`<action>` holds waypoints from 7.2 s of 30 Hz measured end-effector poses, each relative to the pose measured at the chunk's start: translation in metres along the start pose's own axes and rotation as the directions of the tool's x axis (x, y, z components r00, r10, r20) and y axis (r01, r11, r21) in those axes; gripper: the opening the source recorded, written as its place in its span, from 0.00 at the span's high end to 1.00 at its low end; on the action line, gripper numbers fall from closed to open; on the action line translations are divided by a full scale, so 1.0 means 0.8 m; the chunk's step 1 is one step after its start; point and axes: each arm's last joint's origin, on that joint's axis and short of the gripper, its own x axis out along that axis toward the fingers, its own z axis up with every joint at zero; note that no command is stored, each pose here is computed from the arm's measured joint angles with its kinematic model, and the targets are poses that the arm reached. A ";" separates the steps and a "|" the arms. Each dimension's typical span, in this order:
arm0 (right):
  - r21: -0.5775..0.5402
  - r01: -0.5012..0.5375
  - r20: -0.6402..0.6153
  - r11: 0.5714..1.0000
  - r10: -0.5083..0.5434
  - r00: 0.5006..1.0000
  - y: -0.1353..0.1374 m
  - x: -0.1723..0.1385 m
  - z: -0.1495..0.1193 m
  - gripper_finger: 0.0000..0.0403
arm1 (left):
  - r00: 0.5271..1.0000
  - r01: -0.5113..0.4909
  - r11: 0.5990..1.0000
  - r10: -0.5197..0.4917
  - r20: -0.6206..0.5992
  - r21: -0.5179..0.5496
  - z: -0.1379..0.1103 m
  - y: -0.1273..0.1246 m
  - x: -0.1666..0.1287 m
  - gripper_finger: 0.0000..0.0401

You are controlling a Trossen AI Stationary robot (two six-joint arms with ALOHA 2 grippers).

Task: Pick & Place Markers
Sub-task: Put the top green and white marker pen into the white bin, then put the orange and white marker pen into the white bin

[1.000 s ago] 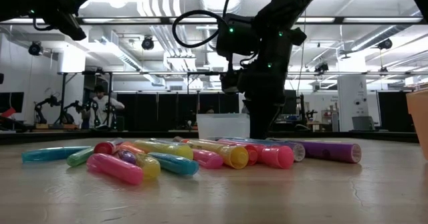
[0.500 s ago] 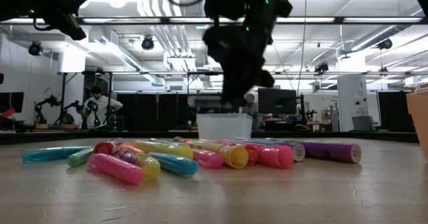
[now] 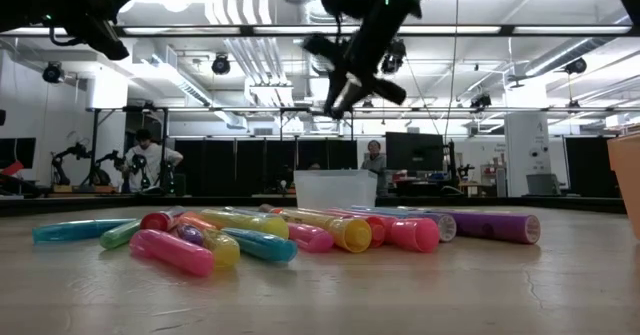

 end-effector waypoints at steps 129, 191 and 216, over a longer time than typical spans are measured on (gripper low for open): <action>-0.155 0.008 -0.439 0.988 -0.076 0.895 0.113 0.145 -0.165 0.67 | 0.991 -0.024 0.991 0.005 -0.135 -0.135 -0.006 0.003 0.000 0.75; -0.023 0.276 -0.139 0.961 -0.276 0.951 0.006 0.057 0.070 0.86 | 0.990 -0.023 0.991 0.004 -0.141 -0.135 -0.006 0.003 0.000 0.75; 0.070 0.304 -0.219 0.950 -0.283 0.934 -0.064 0.133 0.053 0.85 | 0.990 -0.023 0.991 0.004 -0.142 -0.134 -0.006 0.003 0.000 0.75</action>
